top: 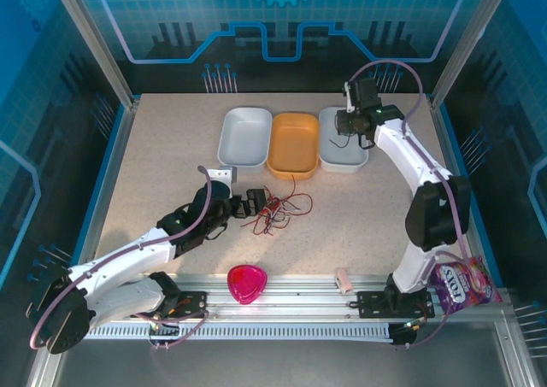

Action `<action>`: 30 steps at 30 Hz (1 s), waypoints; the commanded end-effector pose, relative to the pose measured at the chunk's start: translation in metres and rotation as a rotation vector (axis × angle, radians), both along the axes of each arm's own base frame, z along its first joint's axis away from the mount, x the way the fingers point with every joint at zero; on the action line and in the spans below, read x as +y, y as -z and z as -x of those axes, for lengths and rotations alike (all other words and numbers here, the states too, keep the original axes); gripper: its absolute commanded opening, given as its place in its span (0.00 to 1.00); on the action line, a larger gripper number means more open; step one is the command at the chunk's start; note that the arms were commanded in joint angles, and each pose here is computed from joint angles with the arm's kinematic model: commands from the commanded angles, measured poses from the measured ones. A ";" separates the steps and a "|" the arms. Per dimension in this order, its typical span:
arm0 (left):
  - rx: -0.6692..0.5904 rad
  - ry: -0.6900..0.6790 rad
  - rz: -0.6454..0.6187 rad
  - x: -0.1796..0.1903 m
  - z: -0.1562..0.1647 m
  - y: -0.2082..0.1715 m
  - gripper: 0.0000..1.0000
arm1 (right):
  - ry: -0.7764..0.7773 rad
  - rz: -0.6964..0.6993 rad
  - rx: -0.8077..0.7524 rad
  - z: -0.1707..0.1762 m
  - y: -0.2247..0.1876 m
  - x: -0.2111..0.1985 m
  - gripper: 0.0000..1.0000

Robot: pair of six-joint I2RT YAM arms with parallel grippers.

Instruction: Untangle the cables

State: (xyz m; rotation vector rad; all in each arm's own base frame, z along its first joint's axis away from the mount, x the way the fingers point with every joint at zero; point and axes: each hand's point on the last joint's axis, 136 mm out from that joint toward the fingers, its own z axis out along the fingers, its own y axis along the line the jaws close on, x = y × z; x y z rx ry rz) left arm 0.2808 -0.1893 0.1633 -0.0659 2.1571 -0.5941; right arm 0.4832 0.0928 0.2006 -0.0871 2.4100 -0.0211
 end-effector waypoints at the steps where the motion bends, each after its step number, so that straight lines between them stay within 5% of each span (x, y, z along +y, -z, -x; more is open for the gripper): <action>1: -0.032 -0.041 0.039 0.005 -0.005 -0.009 0.99 | -0.010 0.015 0.059 -0.010 0.019 -0.004 0.00; 14: -0.013 -0.056 0.049 0.008 -0.006 -0.004 0.99 | -0.002 0.056 0.273 -0.016 0.099 -0.003 0.00; 23: 0.051 -0.135 0.064 0.022 -0.012 0.004 0.99 | 0.046 0.062 0.258 -0.004 0.078 -0.013 0.39; 30: 0.121 -0.203 0.099 0.030 -0.018 0.016 0.99 | 0.059 0.008 0.201 0.021 0.039 -0.008 0.47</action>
